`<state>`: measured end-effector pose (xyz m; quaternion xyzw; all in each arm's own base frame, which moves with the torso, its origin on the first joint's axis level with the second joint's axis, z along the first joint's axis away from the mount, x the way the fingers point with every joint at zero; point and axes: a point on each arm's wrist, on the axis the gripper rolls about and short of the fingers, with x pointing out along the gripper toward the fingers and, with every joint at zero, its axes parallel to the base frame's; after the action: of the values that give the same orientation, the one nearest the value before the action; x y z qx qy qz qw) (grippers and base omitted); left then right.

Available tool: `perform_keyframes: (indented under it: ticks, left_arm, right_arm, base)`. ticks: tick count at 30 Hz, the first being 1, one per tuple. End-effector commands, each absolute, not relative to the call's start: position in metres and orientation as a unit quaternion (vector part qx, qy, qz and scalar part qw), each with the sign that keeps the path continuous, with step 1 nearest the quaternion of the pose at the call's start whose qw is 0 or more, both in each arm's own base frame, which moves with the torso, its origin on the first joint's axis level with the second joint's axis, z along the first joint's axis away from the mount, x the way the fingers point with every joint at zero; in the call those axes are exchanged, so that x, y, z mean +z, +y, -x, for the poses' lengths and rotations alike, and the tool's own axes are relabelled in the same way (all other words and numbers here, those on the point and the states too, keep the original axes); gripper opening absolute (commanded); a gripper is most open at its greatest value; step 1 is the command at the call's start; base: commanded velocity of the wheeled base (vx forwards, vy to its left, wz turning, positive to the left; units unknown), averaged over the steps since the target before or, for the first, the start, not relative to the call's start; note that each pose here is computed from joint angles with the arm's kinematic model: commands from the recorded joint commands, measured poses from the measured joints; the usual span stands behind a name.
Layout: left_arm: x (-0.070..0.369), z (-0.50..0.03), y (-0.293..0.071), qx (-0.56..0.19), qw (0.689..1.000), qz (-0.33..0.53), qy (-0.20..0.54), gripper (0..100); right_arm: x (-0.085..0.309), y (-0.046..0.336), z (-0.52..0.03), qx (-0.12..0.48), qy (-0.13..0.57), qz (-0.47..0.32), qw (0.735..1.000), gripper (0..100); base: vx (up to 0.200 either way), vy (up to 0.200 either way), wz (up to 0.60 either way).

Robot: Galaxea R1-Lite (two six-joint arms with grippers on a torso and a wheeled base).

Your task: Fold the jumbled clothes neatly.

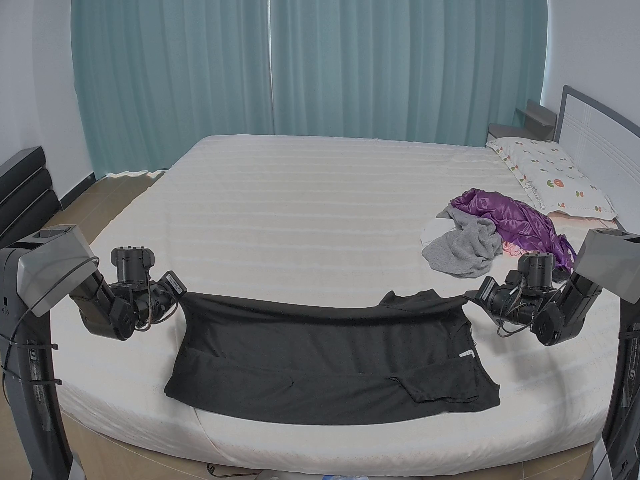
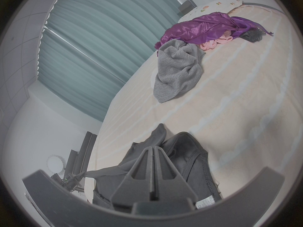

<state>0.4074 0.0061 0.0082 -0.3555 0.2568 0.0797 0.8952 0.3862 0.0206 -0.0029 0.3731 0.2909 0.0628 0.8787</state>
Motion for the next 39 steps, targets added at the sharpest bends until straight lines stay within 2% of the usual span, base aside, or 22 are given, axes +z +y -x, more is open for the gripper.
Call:
perform_keyframes:
  ticks: [1, 10, 25, 36, 37, 39]
  left_arm:
    - [0.016, -0.393, 0.005, 0.076, 0.898, 0.356, 0.248, 0]
    - [0.006, -0.367, 0.004, 0.071, 0.904, 0.339, 0.250, 0]
    - [-0.021, -0.326, 0.001, 0.073, 0.902, 0.304, 0.297, 0]
    - [-0.027, -0.315, -0.008, 0.062, 0.900, 0.297, 0.312, 0]
    - [-0.027, -0.315, -0.009, 0.061, 0.901, 0.297, 0.311, 100]
    - [-0.026, -0.316, -0.009, 0.060, 0.901, 0.296, 0.310, 100]
  right_arm:
    - [0.006, 0.014, -0.375, 0.064, 0.281, -0.374, 0.882, 0]
    - [-0.002, 0.003, -0.348, 0.074, 0.307, -0.379, 0.870, 0]
    - [-0.036, 0.013, -0.309, 0.108, 0.365, -0.296, 0.876, 0]
    - [-0.047, 0.015, -0.305, 0.109, 0.369, -0.290, 0.876, 0]
    - [-0.047, 0.015, -0.306, 0.109, 0.368, -0.290, 0.877, 100]
    - [-0.044, 0.014, -0.307, 0.110, 0.363, -0.290, 0.879, 100]
  base:
    - [0.000, 0.000, 0.00]
    - [0.000, 0.000, 0.00]
    - [0.000, 0.000, 0.00]
    - [0.000, 0.000, 0.00]
    - [0.000, 0.000, 0.00]
    - [0.000, 0.000, 0.00]
